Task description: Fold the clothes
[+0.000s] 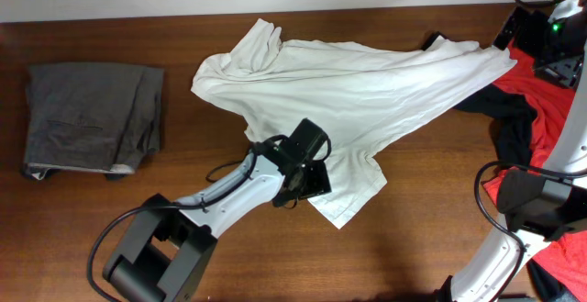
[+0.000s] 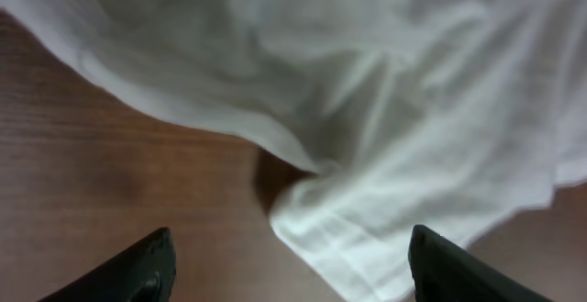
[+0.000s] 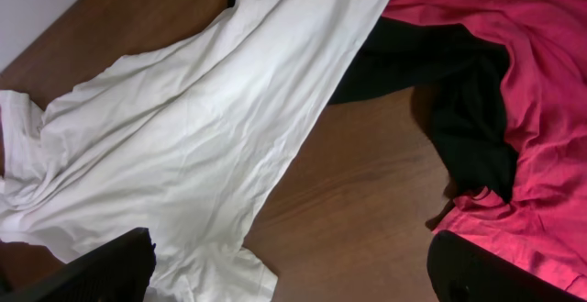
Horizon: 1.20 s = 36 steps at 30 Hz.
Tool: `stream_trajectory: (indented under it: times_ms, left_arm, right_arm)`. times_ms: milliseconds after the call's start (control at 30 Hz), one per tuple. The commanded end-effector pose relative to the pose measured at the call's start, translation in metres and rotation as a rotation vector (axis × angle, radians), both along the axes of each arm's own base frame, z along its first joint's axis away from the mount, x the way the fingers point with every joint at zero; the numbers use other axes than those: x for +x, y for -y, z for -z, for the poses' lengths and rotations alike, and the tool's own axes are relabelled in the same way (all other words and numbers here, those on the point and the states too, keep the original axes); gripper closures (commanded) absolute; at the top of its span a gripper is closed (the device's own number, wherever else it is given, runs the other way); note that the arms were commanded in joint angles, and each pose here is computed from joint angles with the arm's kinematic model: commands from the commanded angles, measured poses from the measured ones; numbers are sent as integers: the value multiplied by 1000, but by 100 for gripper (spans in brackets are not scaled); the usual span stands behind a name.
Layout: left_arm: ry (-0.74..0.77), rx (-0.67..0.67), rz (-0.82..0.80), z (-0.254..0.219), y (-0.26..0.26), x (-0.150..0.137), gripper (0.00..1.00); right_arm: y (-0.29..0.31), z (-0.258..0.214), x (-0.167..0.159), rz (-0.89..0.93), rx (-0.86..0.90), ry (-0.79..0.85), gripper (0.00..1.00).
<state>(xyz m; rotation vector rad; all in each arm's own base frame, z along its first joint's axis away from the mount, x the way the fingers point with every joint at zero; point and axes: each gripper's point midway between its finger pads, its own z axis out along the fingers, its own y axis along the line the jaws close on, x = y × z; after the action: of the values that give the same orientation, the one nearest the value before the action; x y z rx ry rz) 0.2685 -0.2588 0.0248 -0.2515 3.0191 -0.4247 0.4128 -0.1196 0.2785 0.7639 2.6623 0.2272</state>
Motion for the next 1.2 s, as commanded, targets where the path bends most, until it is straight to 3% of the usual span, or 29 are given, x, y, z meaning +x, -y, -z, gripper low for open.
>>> stream_trajectory:
  times_ms: [0,200,700,1167]
  left_arm:
    - [10,10,-72,14,-6,2,20]
    - [103,-14,-90,18,-2,18,27]
    - [116,24,-98,24,-8,20,37]
    - [43,70,-85,47,-13,7,81]
  right_arm:
    - [0,2,-1,4,0,-12,1]
    - [0,2,-1,4,0,-12,1]
    - [0,2,-1,4,0,-12,1]
    - [0,2,-1,4,1,-13,1]
